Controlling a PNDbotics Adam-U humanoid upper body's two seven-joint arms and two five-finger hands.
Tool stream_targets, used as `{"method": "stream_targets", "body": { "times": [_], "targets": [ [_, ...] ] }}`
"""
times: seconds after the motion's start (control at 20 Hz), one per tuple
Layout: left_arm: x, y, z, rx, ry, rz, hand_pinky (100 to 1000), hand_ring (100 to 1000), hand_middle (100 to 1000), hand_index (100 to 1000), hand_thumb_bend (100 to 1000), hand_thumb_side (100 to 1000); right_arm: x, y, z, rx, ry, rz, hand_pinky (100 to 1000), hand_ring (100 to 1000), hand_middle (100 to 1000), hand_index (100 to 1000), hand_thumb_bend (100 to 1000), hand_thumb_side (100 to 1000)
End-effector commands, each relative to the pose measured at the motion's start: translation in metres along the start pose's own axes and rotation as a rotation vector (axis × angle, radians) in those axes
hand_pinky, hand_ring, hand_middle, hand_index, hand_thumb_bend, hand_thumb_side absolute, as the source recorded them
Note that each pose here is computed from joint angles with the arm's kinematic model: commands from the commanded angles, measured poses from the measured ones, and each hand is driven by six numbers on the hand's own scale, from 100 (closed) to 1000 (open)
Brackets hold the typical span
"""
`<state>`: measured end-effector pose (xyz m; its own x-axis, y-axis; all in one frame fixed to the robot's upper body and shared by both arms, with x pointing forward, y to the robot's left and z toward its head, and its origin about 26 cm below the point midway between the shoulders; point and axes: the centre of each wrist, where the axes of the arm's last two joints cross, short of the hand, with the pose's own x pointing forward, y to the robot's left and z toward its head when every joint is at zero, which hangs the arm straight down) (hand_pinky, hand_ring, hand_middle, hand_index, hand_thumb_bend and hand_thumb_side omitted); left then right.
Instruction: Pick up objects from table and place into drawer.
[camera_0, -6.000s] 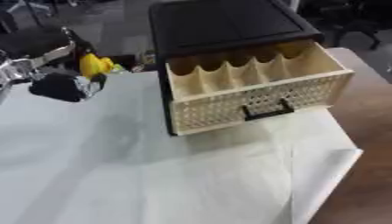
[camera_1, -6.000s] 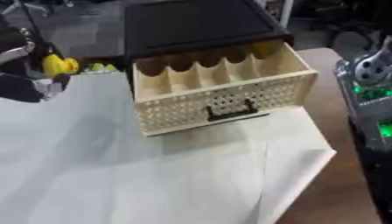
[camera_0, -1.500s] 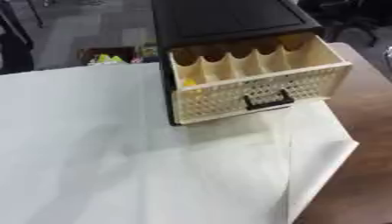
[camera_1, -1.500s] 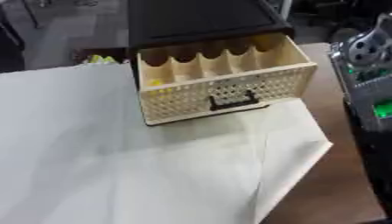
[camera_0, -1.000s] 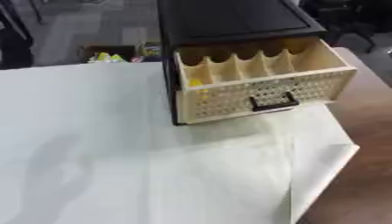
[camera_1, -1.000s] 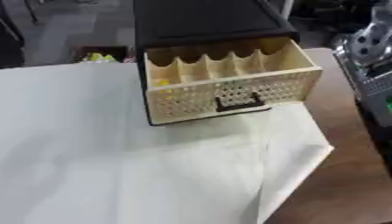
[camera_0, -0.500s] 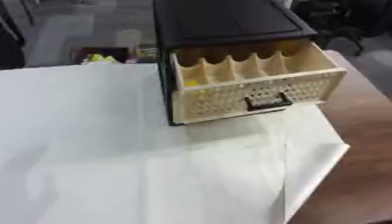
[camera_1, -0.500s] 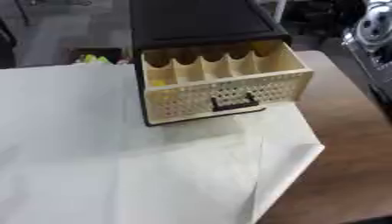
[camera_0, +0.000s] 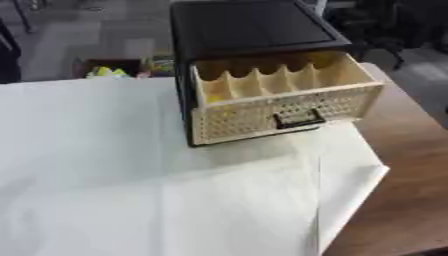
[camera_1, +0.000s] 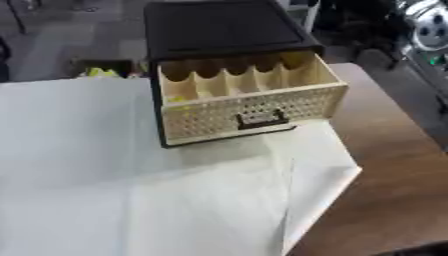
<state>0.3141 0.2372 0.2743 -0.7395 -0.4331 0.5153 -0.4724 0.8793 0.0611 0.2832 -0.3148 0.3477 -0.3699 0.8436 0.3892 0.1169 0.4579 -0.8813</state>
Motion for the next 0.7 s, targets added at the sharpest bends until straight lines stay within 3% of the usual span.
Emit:
{"method": "stream_targets", "body": {
  "times": [0.05, 0.7],
  "targets": [
    [0.006, 0.004, -0.004, 0.003, -0.027, 0.006, 591, 615, 570, 824, 100, 981, 0.006, -0.010, 0.002, 0.098, -0.031, 0.014, 183, 387, 433, 719, 100, 1000],
    [0.006, 0.003, -0.003, -0.027, -0.027, 0.009, 591, 615, 571, 823, 100, 981, 0.006, 0.012, -0.001, 0.421, 0.022, -0.122, 165, 383, 455, 775, 100, 1000]
  ]
}}
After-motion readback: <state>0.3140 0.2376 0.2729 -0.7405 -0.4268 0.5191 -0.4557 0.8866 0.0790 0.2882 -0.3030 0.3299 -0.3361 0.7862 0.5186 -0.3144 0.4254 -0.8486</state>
